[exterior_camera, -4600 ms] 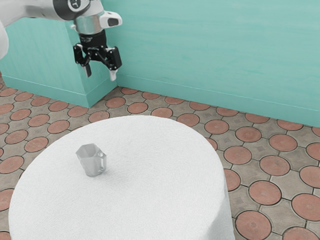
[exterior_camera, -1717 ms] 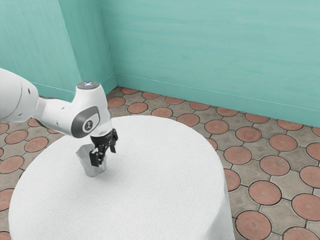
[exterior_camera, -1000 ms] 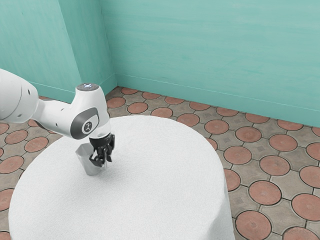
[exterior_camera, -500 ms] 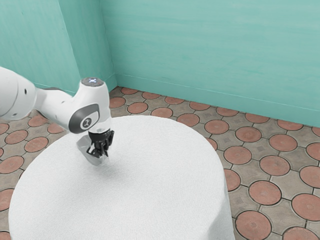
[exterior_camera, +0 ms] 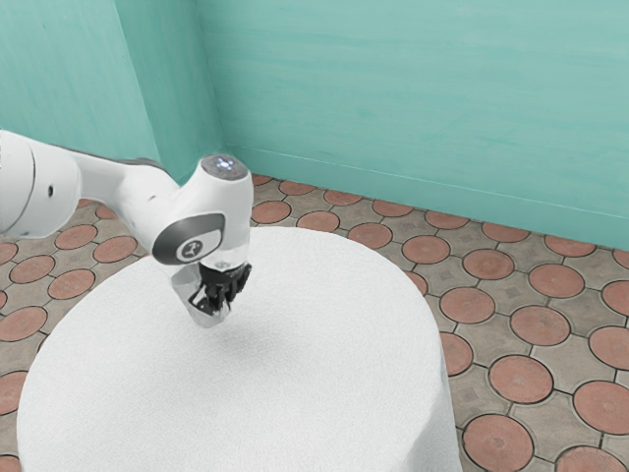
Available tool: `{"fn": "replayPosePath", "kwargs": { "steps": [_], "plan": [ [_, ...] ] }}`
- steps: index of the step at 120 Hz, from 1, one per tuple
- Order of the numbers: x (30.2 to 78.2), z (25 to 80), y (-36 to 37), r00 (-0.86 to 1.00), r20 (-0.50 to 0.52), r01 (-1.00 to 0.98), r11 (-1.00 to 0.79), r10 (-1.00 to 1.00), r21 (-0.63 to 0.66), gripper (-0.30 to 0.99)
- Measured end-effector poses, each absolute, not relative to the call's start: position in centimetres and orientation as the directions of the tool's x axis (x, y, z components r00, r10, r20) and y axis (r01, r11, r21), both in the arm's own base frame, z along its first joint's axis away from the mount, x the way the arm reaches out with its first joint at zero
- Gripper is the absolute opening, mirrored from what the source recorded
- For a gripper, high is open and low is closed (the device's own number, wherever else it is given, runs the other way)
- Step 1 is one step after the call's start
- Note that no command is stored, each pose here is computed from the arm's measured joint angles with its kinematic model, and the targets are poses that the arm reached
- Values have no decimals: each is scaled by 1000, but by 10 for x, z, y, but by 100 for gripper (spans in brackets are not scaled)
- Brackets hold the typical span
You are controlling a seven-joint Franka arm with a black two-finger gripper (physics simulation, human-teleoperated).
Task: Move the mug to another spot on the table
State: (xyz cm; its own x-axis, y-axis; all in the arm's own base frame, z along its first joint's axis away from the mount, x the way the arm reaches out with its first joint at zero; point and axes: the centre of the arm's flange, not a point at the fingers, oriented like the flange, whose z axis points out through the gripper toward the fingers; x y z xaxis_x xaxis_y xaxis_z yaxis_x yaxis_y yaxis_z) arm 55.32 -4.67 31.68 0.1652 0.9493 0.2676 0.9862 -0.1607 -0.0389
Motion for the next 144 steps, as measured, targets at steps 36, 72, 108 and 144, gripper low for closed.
{"fn": "replayPosePath", "kwargs": {
  "steps": [36, 72, 108, 144],
  "plan": [
    [543, 312, -83, 238, 321, 971, -223, 916, -83, -9],
    [531, 293, -97, 278, 385, 960, -239, 880, -146, -9],
    [524, 279, -121, 303, 409, 952, -252, 861, -174, -10],
    [523, 267, -126, 301, 425, 952, -248, 854, -178, -10]
  ]
}}
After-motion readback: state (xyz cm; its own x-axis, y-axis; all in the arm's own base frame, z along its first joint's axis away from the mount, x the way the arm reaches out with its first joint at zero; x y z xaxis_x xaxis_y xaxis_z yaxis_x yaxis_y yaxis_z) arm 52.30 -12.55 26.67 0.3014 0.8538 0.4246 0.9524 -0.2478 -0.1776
